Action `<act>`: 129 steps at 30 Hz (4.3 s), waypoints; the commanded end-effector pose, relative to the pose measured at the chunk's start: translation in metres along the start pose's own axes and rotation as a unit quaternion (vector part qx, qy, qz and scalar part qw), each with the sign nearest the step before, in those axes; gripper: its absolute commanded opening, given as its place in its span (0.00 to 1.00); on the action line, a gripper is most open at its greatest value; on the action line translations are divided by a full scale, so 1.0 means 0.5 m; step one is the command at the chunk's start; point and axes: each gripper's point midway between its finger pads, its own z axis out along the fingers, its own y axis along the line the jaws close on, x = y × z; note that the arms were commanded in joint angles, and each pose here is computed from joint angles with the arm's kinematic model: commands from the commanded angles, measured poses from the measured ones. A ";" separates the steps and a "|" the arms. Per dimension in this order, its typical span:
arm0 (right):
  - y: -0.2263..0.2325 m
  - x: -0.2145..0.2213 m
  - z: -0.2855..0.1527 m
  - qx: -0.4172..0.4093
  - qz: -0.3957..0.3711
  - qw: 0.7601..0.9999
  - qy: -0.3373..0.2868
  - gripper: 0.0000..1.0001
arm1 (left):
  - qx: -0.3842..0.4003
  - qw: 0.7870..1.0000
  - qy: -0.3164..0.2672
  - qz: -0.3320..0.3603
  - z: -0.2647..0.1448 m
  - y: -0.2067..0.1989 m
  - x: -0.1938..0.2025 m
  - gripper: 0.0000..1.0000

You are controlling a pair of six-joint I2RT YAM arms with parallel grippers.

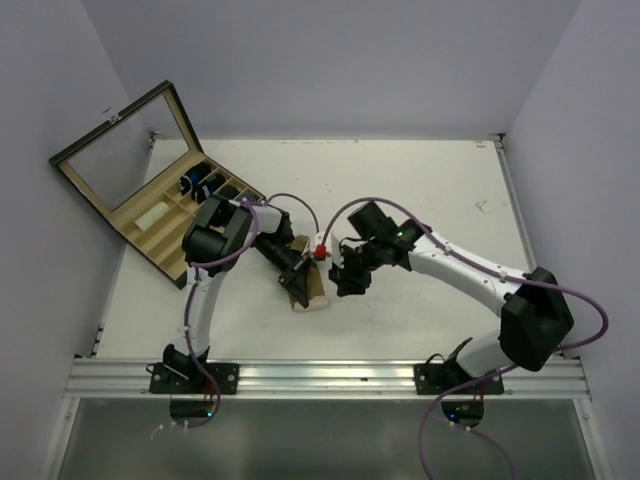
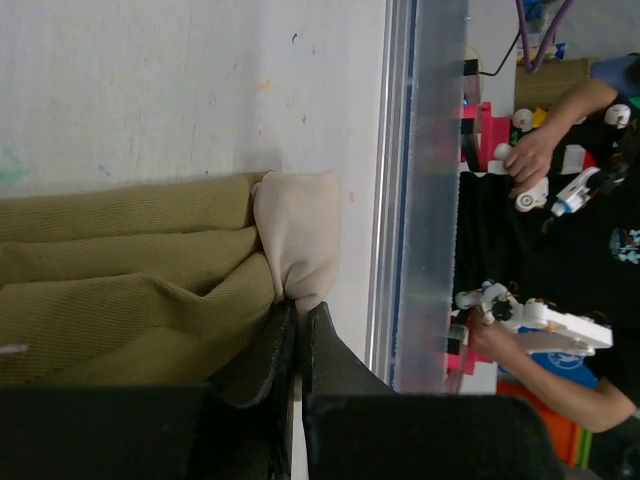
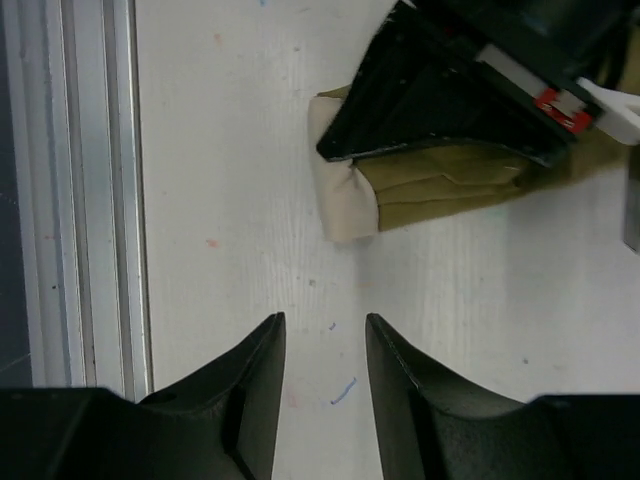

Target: Roll the underwear

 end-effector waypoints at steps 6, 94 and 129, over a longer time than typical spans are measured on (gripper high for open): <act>0.032 -0.009 0.163 -0.015 -0.125 0.991 0.037 0.46 | -0.089 0.989 0.118 0.028 -0.006 0.143 0.100 0.00; 0.046 0.124 0.375 -0.312 0.351 0.875 0.115 0.00 | -0.450 0.717 -0.009 0.532 -0.130 -0.106 0.024 0.47; -0.283 -0.039 0.090 0.005 0.267 0.963 -0.037 0.58 | -0.302 0.873 0.163 0.346 -0.003 0.035 0.173 0.00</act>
